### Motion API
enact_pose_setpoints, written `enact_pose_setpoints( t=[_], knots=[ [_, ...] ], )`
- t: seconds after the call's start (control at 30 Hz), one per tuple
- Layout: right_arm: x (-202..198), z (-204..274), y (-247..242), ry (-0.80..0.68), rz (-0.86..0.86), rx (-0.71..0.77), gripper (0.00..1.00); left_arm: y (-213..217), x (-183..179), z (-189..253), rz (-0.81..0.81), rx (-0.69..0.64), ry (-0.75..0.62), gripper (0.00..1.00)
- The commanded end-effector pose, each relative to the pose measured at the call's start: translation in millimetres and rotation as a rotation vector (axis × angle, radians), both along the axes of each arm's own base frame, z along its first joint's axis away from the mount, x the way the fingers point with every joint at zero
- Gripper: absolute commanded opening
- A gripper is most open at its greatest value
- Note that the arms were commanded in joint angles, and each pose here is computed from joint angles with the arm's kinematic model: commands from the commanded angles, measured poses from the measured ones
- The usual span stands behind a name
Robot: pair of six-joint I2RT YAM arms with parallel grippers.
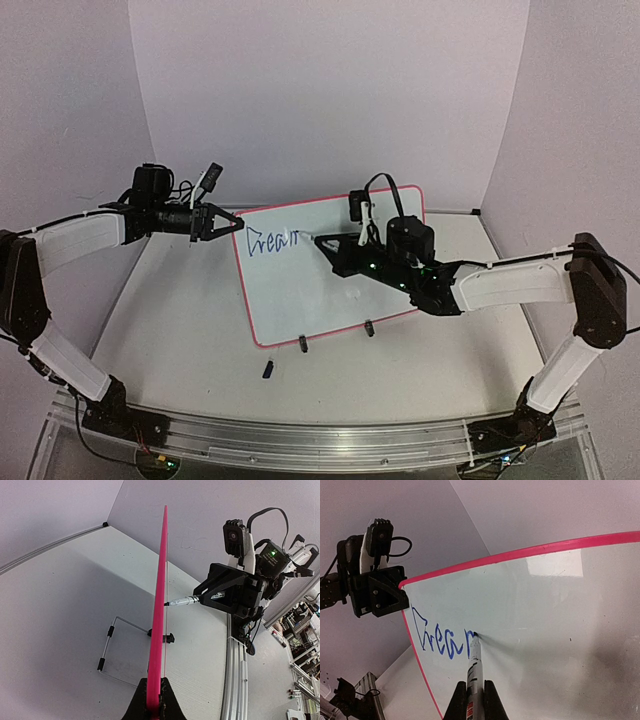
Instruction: Write a sentence on the whiteboard
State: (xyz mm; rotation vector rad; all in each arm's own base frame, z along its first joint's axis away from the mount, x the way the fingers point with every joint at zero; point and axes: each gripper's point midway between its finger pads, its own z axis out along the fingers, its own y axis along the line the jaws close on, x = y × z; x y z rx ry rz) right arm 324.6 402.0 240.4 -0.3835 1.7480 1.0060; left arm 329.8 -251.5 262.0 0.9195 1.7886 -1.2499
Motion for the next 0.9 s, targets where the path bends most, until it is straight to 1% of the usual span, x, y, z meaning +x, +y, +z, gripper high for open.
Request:
enact_pose_setpoints(
  t=[0.0,0.17,0.53,0.67,0.8,0.87],
  knots=[
    [10,26,-11,-0.054,-0.079,0.045,0.0,-9,-10,-10,-0.044,0.043,-0.026,0.0],
    [7,20,-20,-0.046,-0.098,0.034,0.0,-9,-10,-10,-0.044,0.043,-0.026,0.0],
    [-6,-13,-19,0.035,-0.045,-0.006,0.0,-9,-10,-11,-0.045,0.044,-0.024,0.0],
    [-11,-18,-24,0.047,-0.042,-0.009,0.0,-9,-10,-12,-0.045,0.045,-0.022,0.0],
    [-15,-1,-25,0.023,-0.026,0.018,0.0,-9,-10,-12,-0.044,0.045,-0.022,0.0],
    [-19,21,-26,-0.007,-0.013,0.062,0.0,-10,-10,-12,-0.045,0.045,-0.022,0.0]
  ],
)
